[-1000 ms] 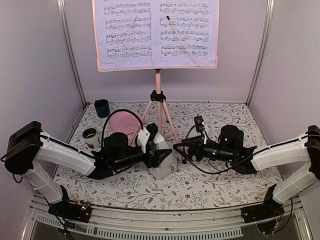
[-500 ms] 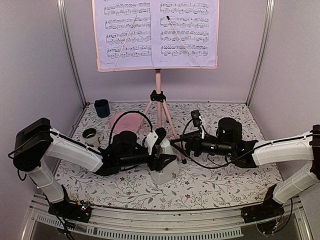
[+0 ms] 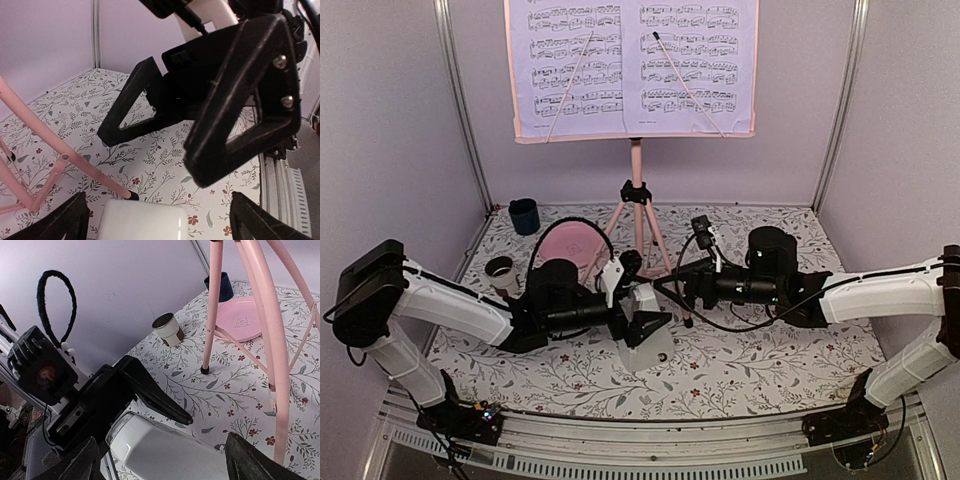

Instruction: Set up the instrument practice props

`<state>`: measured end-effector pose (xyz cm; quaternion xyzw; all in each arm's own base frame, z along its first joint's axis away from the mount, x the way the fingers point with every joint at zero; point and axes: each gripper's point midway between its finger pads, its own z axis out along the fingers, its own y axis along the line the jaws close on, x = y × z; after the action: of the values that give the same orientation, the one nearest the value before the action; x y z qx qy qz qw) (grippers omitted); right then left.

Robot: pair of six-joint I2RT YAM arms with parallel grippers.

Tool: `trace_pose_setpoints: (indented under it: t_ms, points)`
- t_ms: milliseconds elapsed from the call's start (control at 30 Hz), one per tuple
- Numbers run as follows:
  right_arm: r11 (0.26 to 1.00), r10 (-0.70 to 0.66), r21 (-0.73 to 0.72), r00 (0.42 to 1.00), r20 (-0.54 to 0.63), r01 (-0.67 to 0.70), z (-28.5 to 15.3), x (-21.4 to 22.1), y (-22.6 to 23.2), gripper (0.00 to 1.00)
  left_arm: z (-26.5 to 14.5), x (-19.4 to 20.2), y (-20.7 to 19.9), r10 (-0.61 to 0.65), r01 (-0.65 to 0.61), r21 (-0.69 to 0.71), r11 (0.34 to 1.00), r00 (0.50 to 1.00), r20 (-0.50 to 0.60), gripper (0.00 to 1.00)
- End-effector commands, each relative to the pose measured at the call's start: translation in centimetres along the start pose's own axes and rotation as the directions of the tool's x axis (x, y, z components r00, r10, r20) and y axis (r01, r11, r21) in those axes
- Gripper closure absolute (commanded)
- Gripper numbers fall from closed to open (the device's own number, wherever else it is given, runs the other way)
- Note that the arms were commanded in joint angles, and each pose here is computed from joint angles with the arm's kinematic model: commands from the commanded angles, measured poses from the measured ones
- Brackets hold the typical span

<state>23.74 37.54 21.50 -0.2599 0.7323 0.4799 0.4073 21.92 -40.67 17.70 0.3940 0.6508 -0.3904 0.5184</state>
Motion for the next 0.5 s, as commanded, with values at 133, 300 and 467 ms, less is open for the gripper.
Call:
trace_pose_setpoints:
  t_ms: [133, 300, 467]
  points:
    - [0.999, -0.013, -0.051, 1.0, -0.023, 0.012, 1.2, -1.0, 0.9, 0.12, -3.0, -1.9, -0.5, 0.068, -0.069, 0.026, 0.997, 0.996, 0.057, 0.1]
    - [0.997, 0.013, -0.082, 0.998, -0.055, -0.017, 2.1, -0.4, 1.1, 0.13, -4.1, -1.9, -0.2, 0.083, -0.087, 0.062, 0.994, 0.994, 0.066, 0.23]
    - [0.994, 0.047, -0.091, 0.994, -0.094, -0.056, 2.9, 0.5, 0.8, 0.14, -4.6, -2.2, 0.1, 0.086, -0.093, 0.081, 0.992, 0.993, 0.083, 0.33]
